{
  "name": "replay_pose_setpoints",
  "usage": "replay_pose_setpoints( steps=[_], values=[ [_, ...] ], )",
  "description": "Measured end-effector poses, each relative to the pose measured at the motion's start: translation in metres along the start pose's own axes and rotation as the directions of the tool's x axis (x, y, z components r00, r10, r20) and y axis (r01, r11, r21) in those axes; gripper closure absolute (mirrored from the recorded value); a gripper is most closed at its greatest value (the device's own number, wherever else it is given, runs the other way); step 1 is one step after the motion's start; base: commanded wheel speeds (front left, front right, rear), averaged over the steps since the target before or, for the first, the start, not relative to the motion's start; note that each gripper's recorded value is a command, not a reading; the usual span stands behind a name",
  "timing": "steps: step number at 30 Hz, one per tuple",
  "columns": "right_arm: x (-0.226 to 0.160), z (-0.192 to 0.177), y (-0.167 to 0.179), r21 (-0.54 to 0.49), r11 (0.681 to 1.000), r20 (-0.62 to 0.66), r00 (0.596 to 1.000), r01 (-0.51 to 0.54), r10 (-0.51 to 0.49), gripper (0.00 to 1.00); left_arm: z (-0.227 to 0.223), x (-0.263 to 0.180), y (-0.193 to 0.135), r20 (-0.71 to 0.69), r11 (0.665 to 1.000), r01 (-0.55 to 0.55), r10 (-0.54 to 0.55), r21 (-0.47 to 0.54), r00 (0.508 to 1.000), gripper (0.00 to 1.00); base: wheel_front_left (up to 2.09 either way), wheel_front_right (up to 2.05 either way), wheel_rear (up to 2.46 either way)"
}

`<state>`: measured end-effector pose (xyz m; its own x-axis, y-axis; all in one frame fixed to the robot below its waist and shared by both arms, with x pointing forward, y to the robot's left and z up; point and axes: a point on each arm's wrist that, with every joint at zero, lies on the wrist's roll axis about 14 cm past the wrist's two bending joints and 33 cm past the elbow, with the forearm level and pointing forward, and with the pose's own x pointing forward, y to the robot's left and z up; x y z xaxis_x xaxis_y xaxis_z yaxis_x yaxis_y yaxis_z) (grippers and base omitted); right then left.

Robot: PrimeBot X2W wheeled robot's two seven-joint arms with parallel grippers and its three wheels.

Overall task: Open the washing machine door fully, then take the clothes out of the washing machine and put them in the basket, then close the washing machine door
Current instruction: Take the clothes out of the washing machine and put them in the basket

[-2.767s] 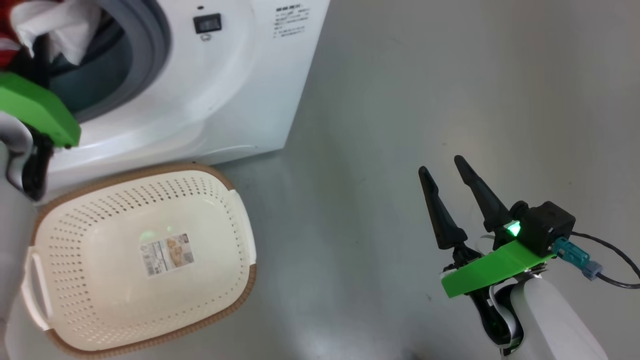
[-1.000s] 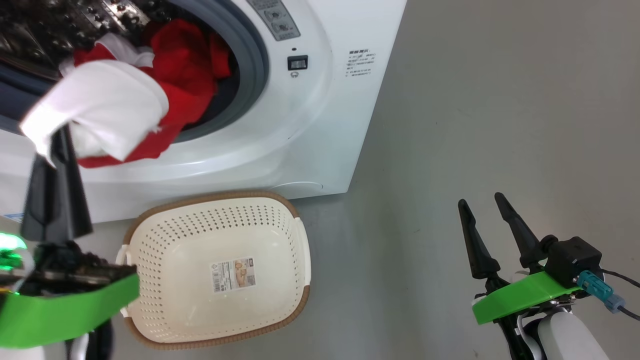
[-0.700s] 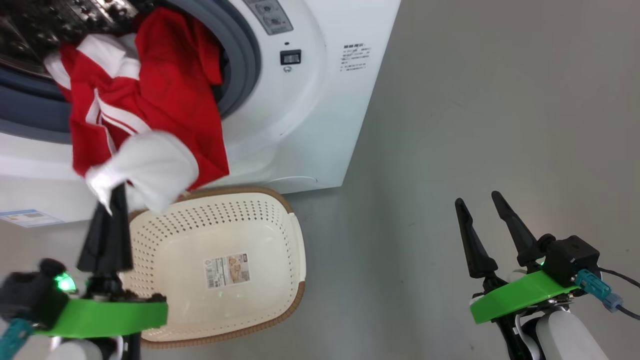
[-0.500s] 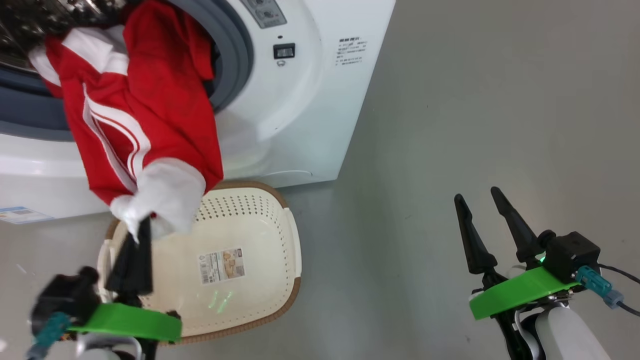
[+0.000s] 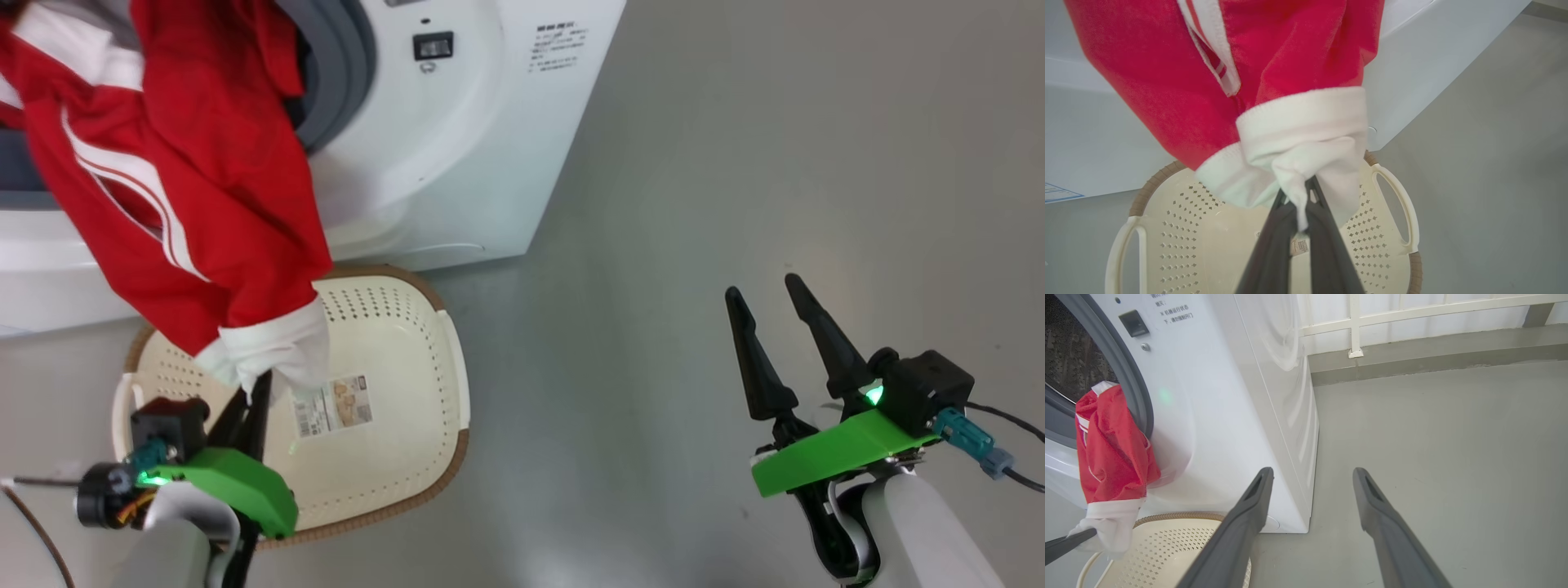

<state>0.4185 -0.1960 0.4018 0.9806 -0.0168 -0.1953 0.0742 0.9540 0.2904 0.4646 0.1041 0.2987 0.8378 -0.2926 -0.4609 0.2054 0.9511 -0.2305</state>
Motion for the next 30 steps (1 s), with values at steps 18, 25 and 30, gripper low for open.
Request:
replay_pose_setpoints(
  steps=[18,25,30],
  values=[
    [0.008,-0.012,-0.017,-0.015,0.999,-0.034,0.999,0.040,-0.041,0.00,-0.021,0.058,0.012,-0.136,0.998,0.011,-0.003,0.056,0.991,0.97,0.00,0.00,0.00],
    [0.008,-0.011,-0.016,-0.015,0.999,-0.031,0.999,0.039,-0.040,0.00,-0.017,0.060,0.014,-0.130,0.998,0.004,0.003,0.058,0.992,0.53,0.00,0.00,0.00],
    [0.009,-0.011,-0.013,-0.011,0.999,-0.029,0.999,0.031,-0.031,0.00,-0.012,0.058,0.017,-0.116,0.999,-0.006,0.012,0.049,0.993,0.00,0.00,0.00,0.00]
  ],
)
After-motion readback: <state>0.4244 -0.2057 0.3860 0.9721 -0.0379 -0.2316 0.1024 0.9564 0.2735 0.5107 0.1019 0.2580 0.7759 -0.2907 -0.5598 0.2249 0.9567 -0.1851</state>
